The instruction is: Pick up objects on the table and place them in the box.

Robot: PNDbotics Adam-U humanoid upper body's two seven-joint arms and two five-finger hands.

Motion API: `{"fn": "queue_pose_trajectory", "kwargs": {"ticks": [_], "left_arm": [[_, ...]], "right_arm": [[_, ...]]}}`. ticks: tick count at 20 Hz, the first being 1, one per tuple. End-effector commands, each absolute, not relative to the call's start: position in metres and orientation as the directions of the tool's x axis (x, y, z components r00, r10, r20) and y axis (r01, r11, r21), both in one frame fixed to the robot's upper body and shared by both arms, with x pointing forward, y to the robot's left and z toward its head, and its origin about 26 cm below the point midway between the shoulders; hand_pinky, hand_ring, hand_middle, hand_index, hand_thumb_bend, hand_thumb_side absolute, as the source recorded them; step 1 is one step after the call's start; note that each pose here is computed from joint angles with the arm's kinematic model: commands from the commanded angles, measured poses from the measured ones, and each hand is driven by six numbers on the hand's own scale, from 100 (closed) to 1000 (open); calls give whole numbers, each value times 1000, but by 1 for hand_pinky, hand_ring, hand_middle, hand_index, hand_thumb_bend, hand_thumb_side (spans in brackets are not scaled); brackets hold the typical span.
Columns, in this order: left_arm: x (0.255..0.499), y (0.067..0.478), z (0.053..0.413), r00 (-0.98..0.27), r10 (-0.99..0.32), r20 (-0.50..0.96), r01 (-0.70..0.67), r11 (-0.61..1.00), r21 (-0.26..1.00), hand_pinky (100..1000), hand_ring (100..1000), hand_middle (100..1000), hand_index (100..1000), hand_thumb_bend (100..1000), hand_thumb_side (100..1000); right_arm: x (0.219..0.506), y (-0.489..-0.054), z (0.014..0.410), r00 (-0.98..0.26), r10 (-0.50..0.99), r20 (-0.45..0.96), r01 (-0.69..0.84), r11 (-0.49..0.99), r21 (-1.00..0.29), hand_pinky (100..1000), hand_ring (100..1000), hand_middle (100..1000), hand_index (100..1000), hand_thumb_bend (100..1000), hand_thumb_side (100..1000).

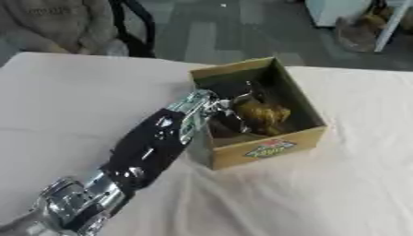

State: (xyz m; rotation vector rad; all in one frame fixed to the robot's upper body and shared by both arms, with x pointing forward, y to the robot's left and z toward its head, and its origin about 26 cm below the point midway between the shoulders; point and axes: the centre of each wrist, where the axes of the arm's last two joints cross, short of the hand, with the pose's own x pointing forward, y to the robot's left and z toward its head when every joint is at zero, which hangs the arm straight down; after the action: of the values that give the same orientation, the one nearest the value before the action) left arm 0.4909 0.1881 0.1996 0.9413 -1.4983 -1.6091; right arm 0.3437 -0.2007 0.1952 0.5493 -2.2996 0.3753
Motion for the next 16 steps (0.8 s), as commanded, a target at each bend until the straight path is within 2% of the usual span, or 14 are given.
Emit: {"fn": "queue_pose_trajectory", "kwargs": {"ticks": [1, 4, 6, 7, 8, 10, 11, 12, 14, 16], "left_arm": [[487, 183, 222, -490, -870, -45, -41, -29, 999, 823, 818, 814, 854, 961, 600], [481, 178, 237, -522, -852, -37, -112, 25, 993, 842, 830, 827, 863, 1000, 638], [474, 174, 250, -550, -835, -17, -164, 88, 983, 835, 815, 809, 854, 936, 615], [469, 173, 258, -568, -823, 3, -193, 136, 972, 824, 787, 778, 839, 853, 567], [463, 171, 266, -594, -804, 37, -221, 208, 953, 810, 755, 743, 820, 702, 515], [447, 169, 280, -654, -745, 134, -248, 378, 892, 774, 687, 669, 779, 468, 376], [438, 169, 286, -686, -703, 188, -245, 467, 850, 742, 639, 623, 751, 279, 335], [426, 169, 291, -726, -641, 249, -229, 567, 791, 716, 617, 603, 740, 198, 303], [400, 171, 299, -804, -492, 334, -167, 725, 668, 678, 590, 576, 720, 131, 267], [370, 177, 302, -869, -327, 372, -73, 828, 556, 667, 578, 563, 711, 144, 253]], "right_arm": [[341, -205, 203, -664, -267, 698, -479, 869, -122, 438, 460, 447, 524, 100, 100], [341, -206, 200, -659, -265, 704, -476, 872, -118, 439, 460, 447, 524, 100, 100], [341, -207, 198, -655, -261, 709, -471, 875, -114, 439, 460, 447, 524, 100, 100], [341, -208, 196, -653, -258, 712, -469, 876, -112, 439, 460, 447, 524, 100, 100], [341, -209, 194, -650, -254, 716, -465, 878, -110, 439, 460, 447, 524, 100, 100], [341, -211, 191, -645, -248, 723, -457, 883, -105, 440, 461, 448, 525, 100, 100], [341, -212, 190, -644, -246, 725, -454, 885, -103, 440, 461, 449, 525, 100, 100], [340, -214, 188, -641, -241, 728, -448, 888, -101, 441, 462, 449, 525, 100, 101], [340, -218, 184, -635, -230, 737, -434, 896, -95, 442, 462, 450, 525, 100, 104], [339, -221, 179, -629, -220, 746, -424, 901, -92, 442, 463, 450, 526, 100, 106]]}}
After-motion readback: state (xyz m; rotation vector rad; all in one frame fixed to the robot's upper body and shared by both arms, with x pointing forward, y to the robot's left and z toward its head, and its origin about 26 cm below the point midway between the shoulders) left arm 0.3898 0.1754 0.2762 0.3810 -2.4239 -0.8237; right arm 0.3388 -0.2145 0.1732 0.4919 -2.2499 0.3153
